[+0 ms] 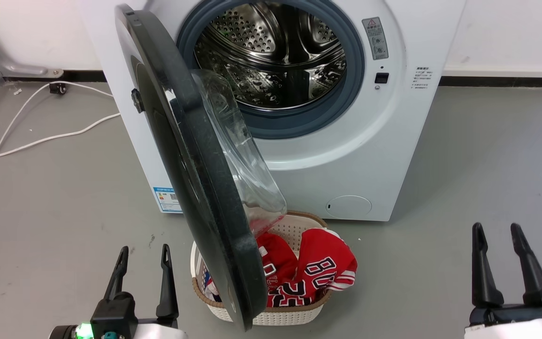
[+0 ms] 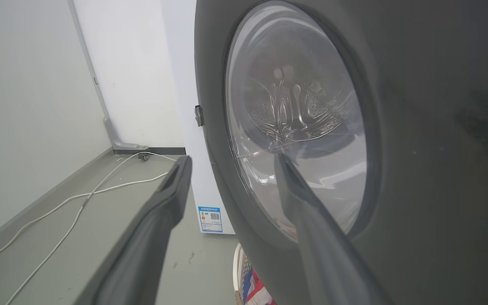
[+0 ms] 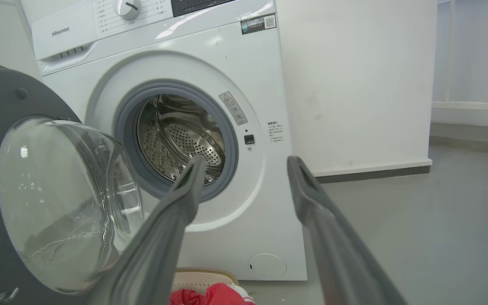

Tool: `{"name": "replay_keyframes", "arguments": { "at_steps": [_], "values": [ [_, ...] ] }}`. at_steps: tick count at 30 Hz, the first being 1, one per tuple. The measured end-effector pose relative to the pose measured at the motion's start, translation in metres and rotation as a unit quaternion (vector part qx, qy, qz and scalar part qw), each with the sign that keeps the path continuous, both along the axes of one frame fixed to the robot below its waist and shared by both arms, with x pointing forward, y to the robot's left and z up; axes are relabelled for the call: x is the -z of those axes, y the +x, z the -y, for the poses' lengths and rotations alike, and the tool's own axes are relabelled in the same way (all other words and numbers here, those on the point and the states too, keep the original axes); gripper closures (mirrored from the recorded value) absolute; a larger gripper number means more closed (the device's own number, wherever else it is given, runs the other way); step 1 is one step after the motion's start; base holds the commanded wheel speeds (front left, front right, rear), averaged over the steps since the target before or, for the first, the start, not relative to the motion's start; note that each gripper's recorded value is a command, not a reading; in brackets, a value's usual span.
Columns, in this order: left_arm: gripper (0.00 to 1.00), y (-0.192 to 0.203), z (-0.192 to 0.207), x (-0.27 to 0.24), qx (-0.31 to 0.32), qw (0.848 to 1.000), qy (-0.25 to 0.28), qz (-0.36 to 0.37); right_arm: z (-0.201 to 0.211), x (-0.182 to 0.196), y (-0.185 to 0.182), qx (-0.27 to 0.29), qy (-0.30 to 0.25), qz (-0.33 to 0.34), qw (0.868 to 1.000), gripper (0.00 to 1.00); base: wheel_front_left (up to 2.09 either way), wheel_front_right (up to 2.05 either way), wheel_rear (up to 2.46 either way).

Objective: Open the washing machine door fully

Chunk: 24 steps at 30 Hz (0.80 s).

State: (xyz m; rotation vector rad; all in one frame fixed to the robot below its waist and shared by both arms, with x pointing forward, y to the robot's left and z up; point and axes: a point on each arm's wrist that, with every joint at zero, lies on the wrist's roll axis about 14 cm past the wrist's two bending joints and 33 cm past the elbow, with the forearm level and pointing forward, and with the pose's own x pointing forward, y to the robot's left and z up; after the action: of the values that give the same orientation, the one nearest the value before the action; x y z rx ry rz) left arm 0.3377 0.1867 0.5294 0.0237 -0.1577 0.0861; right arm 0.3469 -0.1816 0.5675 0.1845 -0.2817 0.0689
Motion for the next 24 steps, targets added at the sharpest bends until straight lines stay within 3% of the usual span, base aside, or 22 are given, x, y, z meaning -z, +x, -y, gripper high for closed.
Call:
{"name": "replay_keyframes", "arguments": {
  "at_steps": [7,12,24],
  "values": [
    [0.00,-0.003,-0.001,0.000,-0.001,1.000,0.001,0.001,-0.002,0.021,-0.011,-0.004,0.011,-0.033,0.999,0.00,0.00,0.00,0.00],
    [0.00,-0.004,-0.001,0.000,-0.002,1.000,0.001,0.000,-0.009,0.031,-0.015,-0.012,-0.025,-0.049,0.998,0.00,0.00,0.00,0.00],
    [0.00,-0.006,-0.003,0.002,-0.002,1.000,0.004,-0.003,-0.013,0.036,-0.018,-0.017,-0.033,-0.057,0.998,0.00,0.00,0.00,0.00]
  ]
}}
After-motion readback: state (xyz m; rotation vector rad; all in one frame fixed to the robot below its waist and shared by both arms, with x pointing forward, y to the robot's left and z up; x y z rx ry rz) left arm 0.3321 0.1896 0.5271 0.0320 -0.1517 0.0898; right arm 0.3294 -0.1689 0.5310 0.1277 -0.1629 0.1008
